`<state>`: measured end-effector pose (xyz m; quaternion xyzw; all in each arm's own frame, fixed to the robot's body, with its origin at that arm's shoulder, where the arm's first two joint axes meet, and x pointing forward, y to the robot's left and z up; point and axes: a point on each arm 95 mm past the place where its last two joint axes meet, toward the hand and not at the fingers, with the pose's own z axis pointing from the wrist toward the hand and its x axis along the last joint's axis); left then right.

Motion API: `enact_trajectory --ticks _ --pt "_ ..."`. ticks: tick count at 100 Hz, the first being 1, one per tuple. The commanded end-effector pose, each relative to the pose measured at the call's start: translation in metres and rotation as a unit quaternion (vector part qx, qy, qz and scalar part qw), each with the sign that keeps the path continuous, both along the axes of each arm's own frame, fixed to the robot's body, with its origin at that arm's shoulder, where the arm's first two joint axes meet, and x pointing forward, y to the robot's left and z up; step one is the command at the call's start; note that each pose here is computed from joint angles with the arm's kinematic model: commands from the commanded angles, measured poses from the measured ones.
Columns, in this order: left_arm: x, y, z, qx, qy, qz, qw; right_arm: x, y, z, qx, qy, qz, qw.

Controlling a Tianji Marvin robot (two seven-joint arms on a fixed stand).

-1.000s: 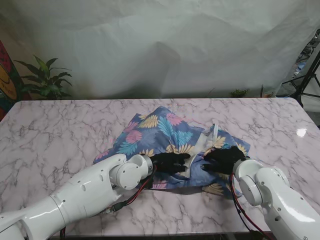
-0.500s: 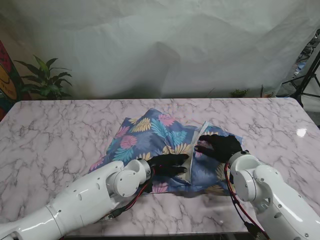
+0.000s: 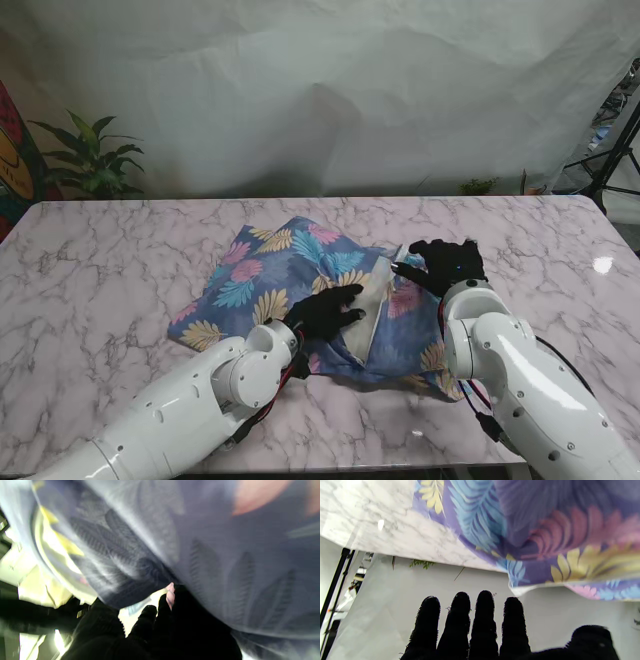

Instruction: Put a pillowcase on a pillow

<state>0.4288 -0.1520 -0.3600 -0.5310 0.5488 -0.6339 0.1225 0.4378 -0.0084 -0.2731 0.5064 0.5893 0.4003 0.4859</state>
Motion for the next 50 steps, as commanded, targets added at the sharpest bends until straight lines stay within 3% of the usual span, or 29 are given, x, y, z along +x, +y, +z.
enact_trajectory --ticks 1,11,23,50 --pt "-0.003 -0.002 -0.001 -0.017 -0.006 0.005 0.9998 0.003 -0.003 -0.014 -0.007 0.028 0.013 0.9995" --pt "-0.004 -0.003 0.004 -0.042 -0.025 0.009 0.9988 0.005 0.001 -0.025 -0.017 0.047 0.041 0.9979" --pt "-0.005 -0.004 0.003 -0.046 -0.019 0.001 0.9988 0.007 0.011 -0.034 -0.013 0.055 0.067 0.9962" --pt "-0.005 -0.012 -0.009 -0.061 0.005 -0.009 0.9981 0.010 0.038 -0.034 -0.022 0.024 0.125 0.9916"
